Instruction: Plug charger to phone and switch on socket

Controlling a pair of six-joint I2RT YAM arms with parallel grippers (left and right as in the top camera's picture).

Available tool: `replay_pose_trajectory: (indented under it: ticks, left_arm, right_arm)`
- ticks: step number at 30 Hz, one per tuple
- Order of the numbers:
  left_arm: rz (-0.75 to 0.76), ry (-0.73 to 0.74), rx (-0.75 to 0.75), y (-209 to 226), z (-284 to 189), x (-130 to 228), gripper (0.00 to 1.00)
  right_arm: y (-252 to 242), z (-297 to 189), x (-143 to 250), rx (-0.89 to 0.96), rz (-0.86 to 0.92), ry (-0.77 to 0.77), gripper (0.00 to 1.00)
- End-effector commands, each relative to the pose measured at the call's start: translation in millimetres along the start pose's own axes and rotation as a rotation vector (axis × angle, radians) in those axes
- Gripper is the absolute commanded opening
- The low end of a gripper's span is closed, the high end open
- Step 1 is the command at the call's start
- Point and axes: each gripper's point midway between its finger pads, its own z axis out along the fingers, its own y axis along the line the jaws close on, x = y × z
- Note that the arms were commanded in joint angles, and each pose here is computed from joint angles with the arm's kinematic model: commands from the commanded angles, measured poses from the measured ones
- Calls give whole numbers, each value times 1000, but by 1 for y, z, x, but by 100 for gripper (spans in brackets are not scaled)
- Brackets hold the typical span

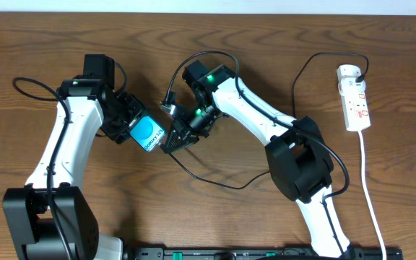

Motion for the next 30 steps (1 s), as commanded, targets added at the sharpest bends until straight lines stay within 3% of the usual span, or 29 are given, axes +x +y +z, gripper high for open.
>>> replay_pose_trajectory:
  ticks: [1, 30]
  left_arm:
    - [3, -27, 3, -2, -6, -5, 7]
    - [-10, -6, 17, -4, -6, -1, 7]
  right_arm:
    - [1, 3, 2, -31, 23, 13, 1]
    - [5, 4, -1, -49, 3, 5, 1]
